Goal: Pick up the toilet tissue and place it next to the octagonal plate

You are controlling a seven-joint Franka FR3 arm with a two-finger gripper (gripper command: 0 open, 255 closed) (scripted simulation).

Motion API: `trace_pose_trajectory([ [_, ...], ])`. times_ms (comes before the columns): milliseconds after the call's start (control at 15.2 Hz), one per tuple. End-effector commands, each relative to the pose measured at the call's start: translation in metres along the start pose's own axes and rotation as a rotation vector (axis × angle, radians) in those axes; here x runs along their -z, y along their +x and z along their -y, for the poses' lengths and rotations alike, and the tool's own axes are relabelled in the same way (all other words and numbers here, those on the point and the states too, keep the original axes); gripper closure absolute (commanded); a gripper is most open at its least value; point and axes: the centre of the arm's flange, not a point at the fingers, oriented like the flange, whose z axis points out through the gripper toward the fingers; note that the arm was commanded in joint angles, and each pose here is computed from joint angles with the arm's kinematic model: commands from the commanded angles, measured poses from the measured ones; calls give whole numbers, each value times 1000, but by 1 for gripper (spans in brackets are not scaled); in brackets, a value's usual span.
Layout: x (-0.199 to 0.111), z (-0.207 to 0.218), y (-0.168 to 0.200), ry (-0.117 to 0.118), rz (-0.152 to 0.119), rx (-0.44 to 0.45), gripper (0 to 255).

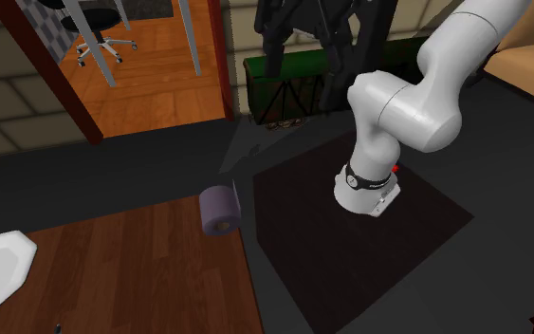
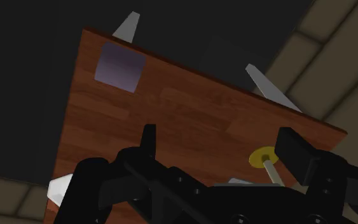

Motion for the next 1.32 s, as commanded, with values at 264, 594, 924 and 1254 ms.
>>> trace_pose_trajectory([
  [264, -52, 36, 40, -167, 142, 137, 0],
  [594, -130, 75, 72, -375, 320, 309, 0],
  [924, -220, 99, 84, -584, 498, 480, 0],
  [1254, -313, 105, 76, -792, 676, 651, 0],
])
